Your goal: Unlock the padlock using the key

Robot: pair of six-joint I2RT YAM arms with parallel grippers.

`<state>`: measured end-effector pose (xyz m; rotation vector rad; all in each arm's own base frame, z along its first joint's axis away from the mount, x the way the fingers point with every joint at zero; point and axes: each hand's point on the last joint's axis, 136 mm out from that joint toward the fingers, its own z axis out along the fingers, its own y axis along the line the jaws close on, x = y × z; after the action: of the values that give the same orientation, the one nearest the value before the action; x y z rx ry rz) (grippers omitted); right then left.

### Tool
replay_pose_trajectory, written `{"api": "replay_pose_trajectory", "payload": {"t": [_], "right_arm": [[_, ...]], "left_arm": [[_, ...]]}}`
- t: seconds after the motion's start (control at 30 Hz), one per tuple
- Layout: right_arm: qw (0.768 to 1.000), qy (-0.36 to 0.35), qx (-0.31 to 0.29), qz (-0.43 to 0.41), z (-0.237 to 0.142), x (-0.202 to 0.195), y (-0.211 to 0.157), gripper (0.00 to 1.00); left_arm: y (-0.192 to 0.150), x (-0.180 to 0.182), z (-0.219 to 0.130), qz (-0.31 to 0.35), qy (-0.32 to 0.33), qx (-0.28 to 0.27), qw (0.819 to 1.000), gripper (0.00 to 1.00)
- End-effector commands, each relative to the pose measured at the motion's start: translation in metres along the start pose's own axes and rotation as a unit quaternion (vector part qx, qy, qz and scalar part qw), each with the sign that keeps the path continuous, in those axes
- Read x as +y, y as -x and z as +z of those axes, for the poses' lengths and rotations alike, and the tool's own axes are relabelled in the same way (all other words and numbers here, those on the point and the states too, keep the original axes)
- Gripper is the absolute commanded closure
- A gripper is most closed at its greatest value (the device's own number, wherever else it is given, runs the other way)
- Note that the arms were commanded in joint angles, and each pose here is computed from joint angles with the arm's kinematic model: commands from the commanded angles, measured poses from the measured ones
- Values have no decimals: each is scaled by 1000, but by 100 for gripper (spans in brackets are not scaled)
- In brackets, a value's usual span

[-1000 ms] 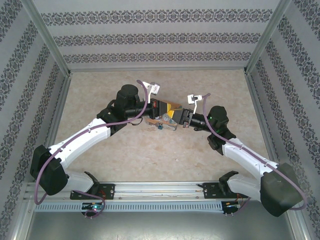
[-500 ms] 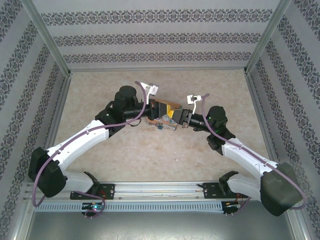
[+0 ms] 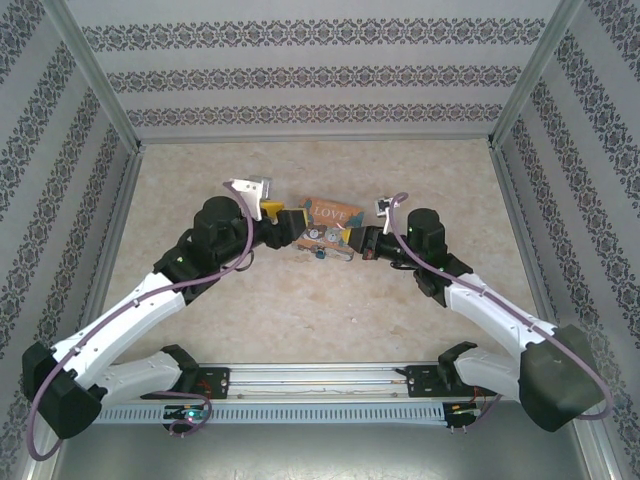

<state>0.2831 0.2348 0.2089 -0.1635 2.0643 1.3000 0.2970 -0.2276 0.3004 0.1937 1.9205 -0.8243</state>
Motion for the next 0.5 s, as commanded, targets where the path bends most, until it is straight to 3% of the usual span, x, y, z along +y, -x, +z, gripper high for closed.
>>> {"api": "replay_pose_trajectory", "payload": {"t": [0.0,0.17,0.47], "right_arm": [[999,-40,3,5,5,-21,8,100],[997,-53,26,47,24,-42,12,100],[992,-78,51,81,62,-73,18,100]], "left_arm": [[-18,45,-8,12,102,10,995,25],[-48,74,-10,-19,151,26,988,24],[-88,78,13,-79,128,70,986,20]]}}
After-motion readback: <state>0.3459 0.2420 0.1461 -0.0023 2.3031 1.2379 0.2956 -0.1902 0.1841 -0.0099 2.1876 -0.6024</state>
